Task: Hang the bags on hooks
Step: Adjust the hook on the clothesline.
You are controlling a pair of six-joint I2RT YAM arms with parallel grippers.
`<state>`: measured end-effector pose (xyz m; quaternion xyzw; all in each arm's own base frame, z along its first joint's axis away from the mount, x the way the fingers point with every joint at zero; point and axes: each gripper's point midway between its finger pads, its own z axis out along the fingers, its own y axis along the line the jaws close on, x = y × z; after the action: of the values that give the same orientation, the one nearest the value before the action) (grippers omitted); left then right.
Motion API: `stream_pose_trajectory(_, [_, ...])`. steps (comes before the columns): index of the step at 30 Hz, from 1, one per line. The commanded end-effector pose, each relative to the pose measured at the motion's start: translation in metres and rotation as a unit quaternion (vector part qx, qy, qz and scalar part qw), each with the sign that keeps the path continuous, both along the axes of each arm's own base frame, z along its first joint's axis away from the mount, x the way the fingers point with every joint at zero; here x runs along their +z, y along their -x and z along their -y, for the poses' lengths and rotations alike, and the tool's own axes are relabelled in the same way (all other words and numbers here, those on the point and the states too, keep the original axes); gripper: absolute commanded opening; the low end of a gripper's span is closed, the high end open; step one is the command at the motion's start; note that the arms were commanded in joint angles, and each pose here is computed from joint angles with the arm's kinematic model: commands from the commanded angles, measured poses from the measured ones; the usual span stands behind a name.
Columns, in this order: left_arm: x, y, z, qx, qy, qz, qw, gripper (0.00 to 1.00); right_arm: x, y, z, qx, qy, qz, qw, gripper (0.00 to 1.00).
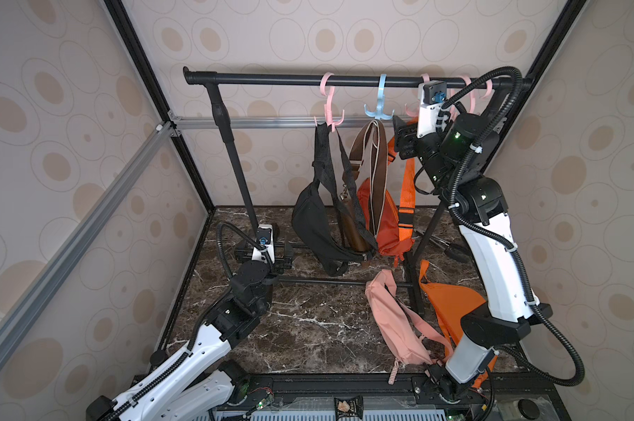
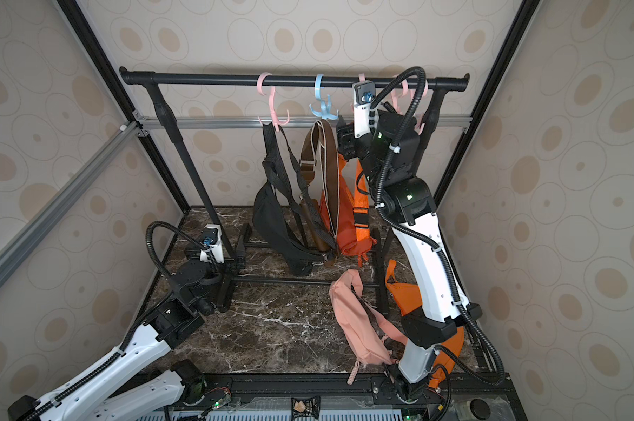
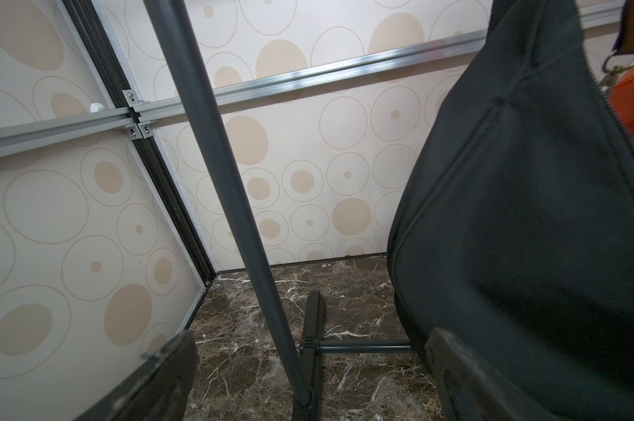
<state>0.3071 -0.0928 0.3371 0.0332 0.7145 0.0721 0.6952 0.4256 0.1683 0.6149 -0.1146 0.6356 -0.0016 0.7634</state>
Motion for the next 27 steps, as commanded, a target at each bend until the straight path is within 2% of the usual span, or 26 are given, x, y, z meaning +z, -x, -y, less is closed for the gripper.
stream_pose_trajectory(1, [0.009,0.002,-0.005,0.007,0.000,0.015,1.000,1.00,0.011,0.008,0.012,-0.028,-0.007,0.017,0.999,0.64])
stream_pose_trajectory(3, [0.011,0.003,-0.006,0.008,0.001,0.017,1.000,1.00,0.007,0.019,0.003,0.002,-0.013,0.006,1.000,0.63])
stream_pose_trajectory(5, [0.012,0.003,-0.006,0.008,0.002,0.019,1.000,1.00,0.009,0.036,-0.006,0.051,-0.034,0.006,0.998,0.66])
stream_pose_trajectory(9, [0.012,0.003,-0.005,0.006,0.004,0.019,1.000,1.00,0.020,0.078,-0.020,0.147,-0.067,-0.012,0.987,0.68])
stream_pose_trajectory(11, [0.011,0.003,-0.005,0.005,0.003,0.018,1.000,1.00,0.021,0.095,-0.026,0.173,-0.065,-0.016,0.983,0.69])
stream_pose_trajectory(16, [0.015,0.006,-0.007,0.005,0.009,0.024,1.000,1.00,0.013,0.116,-0.010,0.157,-0.080,-0.015,0.984,0.70])
stream_pose_trajectory(20, [0.014,0.006,-0.005,0.000,0.011,0.021,1.000,1.00,-0.002,0.119,-0.001,0.138,-0.067,-0.029,0.988,0.70])
stream_pose_trajectory(23, [0.016,0.007,-0.005,-0.002,0.014,0.023,1.000,1.00,-0.018,0.114,0.007,0.106,-0.055,-0.033,0.992,0.70])
stream_pose_trajectory(27, [0.018,0.008,-0.006,-0.002,0.016,0.026,1.000,1.00,-0.043,0.090,0.008,0.059,-0.010,-0.054,0.997,0.70])
